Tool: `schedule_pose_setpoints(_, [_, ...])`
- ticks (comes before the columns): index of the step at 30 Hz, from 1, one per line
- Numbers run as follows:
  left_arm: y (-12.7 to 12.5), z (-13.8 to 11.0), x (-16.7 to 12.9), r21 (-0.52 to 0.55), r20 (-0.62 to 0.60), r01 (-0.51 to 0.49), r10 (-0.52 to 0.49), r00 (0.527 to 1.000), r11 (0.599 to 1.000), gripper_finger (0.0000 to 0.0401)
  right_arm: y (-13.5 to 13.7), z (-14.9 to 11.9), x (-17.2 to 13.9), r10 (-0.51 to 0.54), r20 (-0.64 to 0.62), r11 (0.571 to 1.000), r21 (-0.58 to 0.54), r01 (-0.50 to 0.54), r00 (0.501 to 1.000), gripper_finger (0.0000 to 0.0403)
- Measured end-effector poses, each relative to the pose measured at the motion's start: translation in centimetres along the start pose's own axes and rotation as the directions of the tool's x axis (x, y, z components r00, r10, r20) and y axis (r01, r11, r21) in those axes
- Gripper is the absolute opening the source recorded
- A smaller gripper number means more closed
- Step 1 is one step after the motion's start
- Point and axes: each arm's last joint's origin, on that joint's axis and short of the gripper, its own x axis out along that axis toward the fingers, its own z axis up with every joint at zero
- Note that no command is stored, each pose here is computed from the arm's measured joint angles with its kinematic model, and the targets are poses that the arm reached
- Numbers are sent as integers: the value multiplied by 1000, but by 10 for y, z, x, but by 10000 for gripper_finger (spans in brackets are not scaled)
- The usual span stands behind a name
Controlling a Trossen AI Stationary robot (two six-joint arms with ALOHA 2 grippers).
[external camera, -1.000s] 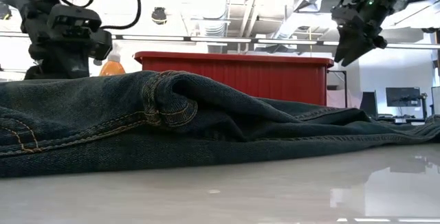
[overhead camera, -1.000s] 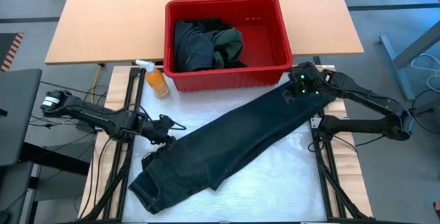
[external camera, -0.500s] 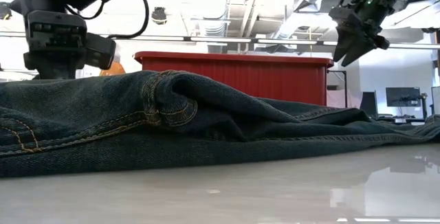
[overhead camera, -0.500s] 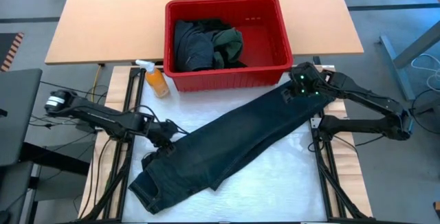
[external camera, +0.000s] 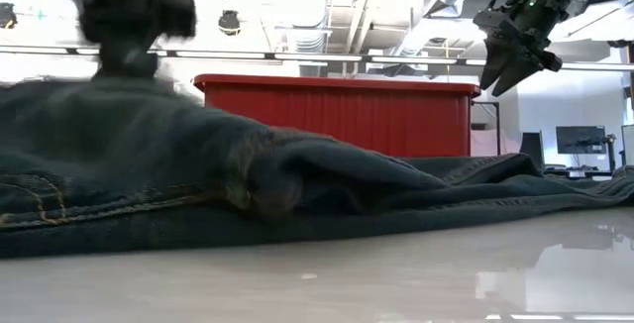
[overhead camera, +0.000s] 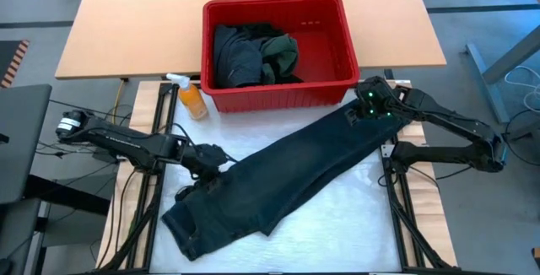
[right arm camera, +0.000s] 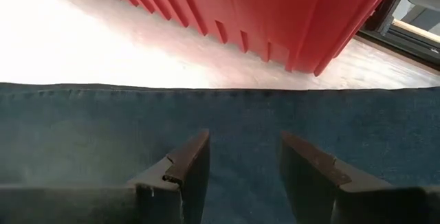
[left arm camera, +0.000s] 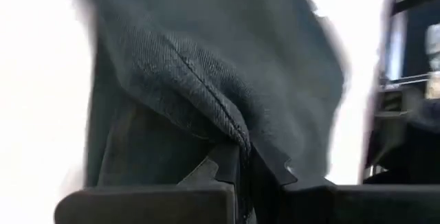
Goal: Fold Laundry from Bin
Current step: Fold the blue pants
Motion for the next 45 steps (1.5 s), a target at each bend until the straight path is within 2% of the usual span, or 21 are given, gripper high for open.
schedule_pose_setpoints(3, [-11,21,-5,105,67,-45,38,997,993,2,0,0,0,-1,-3,1000,0,1,1000,191])
schedule_pose_setpoints(6, [-4,32,7,138,52,-127,121,991,982,1,0,-1,0,-3,-7,1000,3,3,1000,191])
schedule_pose_setpoints(10, [16,32,37,93,-94,-149,157,983,985,1,0,-1,0,-5,-11,1000,6,5,1000,191])
schedule_pose_setpoints(13, [29,24,55,61,-212,-220,229,950,973,1,0,-1,0,1,-7,1000,9,-1,1000,191])
schedule_pose_setpoints(15, [34,19,62,41,-266,-252,253,930,967,3,3,-1,0,35,-16,999,0,-35,999,191])
schedule_pose_setpoints(18, [38,14,64,29,-316,-287,281,906,957,16,12,-3,-1,137,-31,990,-31,-138,990,192])
schedule_pose_setpoints(22, [32,16,53,47,-271,-291,293,917,955,50,31,-10,5,307,-29,949,-60,-309,951,192])
schedule_pose_setpoints(26, [21,29,28,58,-120,-313,317,941,948,88,56,-22,15,467,-1,879,-108,-465,884,192])
schedule_pose_setpoints(29, [14,32,5,49,-61,-304,306,950,952,110,74,-33,26,516,6,844,-172,-507,857,192])
schedule_pose_setpoints(33, [7,24,-21,13,-60,-265,266,962,964,122,91,-43,40,514,10,839,-212,-500,858,192])
schedule_pose_setpoints(37, [-10,6,-32,29,-96,-151,153,983,988,123,98,-49,58,464,-46,859,-220,-462,885,192])
schedule_pose_setpoints(41, [-17,-24,-24,41,-190,-127,133,973,991,123,105,-55,75,425,-91,873,-224,-434,901,191])
schedule_pose_setpoints(45, [-13,-50,-2,34,-243,-125,129,961,992,123,113,-56,95,383,-65,894,-226,-387,921,191])
